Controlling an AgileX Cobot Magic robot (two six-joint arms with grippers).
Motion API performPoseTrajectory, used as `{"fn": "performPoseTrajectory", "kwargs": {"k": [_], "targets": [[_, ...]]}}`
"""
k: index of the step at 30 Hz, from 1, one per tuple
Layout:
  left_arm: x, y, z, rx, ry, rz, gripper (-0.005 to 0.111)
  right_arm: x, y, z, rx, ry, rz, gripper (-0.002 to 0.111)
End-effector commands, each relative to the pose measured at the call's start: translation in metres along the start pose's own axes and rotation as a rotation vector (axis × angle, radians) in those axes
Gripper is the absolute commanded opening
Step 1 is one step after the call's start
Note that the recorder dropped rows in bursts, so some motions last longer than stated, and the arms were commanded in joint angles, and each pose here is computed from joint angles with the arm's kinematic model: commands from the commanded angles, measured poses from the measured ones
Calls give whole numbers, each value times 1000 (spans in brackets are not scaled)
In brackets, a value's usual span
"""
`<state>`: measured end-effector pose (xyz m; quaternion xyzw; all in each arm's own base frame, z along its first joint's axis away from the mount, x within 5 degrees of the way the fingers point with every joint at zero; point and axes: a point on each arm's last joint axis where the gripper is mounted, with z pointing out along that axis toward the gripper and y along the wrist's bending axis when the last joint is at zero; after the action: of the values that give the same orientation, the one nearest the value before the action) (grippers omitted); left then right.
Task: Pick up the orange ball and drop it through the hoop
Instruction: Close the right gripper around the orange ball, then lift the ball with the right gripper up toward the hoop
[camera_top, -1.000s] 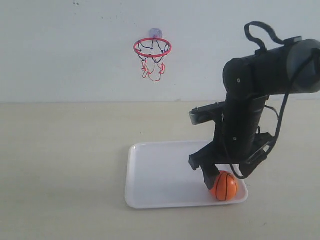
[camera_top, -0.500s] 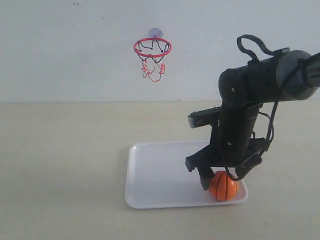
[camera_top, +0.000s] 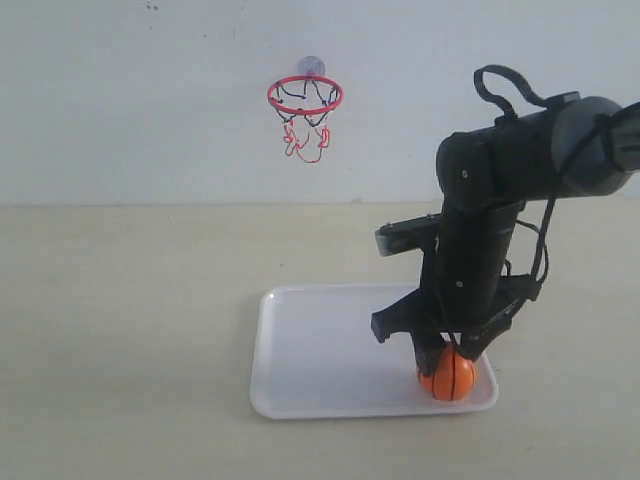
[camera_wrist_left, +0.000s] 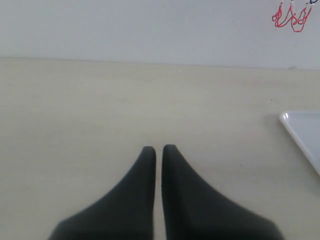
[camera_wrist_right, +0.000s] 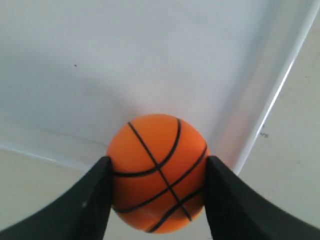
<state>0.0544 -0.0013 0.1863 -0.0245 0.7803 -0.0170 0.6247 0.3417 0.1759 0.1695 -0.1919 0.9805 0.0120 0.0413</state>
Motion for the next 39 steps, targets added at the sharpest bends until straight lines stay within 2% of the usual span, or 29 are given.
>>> {"fn": "performPoseTrajectory", "kwargs": {"k": [1,4,6,13,16,21,27,32,39], "targets": [[0,0,0,0,-7,-14,4,-18,1,-69,-3,-152,-41,3],[0,0,0,0,-7,-14,4,-28,1,-134,-13,-335,-52,3],[0,0,0,0,-7,-14,4,-28,1,-154,-14,-391,-63,3],[0,0,0,0,-7,-14,4,-29,-1,-166,-1,-449,-105,3],[0,0,0,0,-7,-14,4,-40,-7,-171,-11,-586,-79,2],[0,0,0,0,-7,-14,4,-60,-13,-148,-153,-796,4,0],[0,0,0,0,-7,-14,4,-81,-35,-100,-94,-902,-42,0],[0,0,0,0,-7,-14,4,-101,-57,-84,-43,-1070,110,0],[0,0,0,0,-7,-14,4,-116,-63,-74,1,-1135,136,0]]}}
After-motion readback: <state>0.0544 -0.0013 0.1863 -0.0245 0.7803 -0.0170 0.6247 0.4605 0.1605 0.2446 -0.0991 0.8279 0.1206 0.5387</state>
